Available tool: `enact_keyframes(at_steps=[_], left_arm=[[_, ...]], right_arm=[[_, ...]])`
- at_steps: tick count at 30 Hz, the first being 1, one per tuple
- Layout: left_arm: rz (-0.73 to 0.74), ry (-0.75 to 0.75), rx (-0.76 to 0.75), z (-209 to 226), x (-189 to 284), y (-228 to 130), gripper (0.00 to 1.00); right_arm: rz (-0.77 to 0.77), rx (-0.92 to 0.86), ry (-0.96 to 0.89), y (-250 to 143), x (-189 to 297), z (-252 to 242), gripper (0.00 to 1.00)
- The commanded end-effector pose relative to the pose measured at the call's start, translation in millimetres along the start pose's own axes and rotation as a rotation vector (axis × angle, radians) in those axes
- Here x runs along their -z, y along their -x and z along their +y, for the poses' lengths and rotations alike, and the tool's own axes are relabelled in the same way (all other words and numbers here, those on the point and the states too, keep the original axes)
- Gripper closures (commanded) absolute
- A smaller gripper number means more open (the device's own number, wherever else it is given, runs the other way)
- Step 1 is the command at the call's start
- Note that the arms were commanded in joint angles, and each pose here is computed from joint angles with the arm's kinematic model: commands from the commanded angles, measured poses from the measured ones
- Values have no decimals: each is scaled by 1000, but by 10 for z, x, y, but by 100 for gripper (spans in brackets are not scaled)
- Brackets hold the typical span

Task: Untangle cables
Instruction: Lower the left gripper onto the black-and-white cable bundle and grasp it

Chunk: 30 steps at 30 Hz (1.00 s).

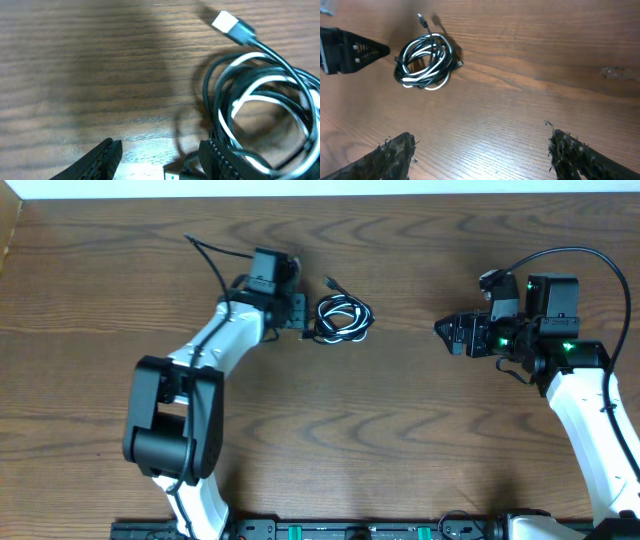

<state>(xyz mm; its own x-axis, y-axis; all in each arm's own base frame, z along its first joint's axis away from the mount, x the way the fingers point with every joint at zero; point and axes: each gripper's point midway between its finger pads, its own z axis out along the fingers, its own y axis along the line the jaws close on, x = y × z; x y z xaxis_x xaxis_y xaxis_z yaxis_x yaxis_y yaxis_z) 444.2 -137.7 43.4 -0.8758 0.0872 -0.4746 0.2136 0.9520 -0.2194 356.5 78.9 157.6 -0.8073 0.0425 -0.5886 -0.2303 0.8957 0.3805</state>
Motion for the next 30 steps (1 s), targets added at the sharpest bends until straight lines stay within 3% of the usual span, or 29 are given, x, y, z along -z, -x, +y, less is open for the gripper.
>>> enact_keyframes(at_steps=[1,7,14,30], left_arm=[[4,-145,-198,-201,17,-17,45],[25,-145,-289,-179,-20,-136,51],[61,-34,-310,39,-81,-260,51],[62,-153,-316,-253,-405,-390,51]], right_arm=[[-11,-1,-6,64,16,12,16],[-8,-3,-6,57,15,13,16],[-5,-4,-6,49,15,13,16],[5,-9,-6,24,15,12,17]])
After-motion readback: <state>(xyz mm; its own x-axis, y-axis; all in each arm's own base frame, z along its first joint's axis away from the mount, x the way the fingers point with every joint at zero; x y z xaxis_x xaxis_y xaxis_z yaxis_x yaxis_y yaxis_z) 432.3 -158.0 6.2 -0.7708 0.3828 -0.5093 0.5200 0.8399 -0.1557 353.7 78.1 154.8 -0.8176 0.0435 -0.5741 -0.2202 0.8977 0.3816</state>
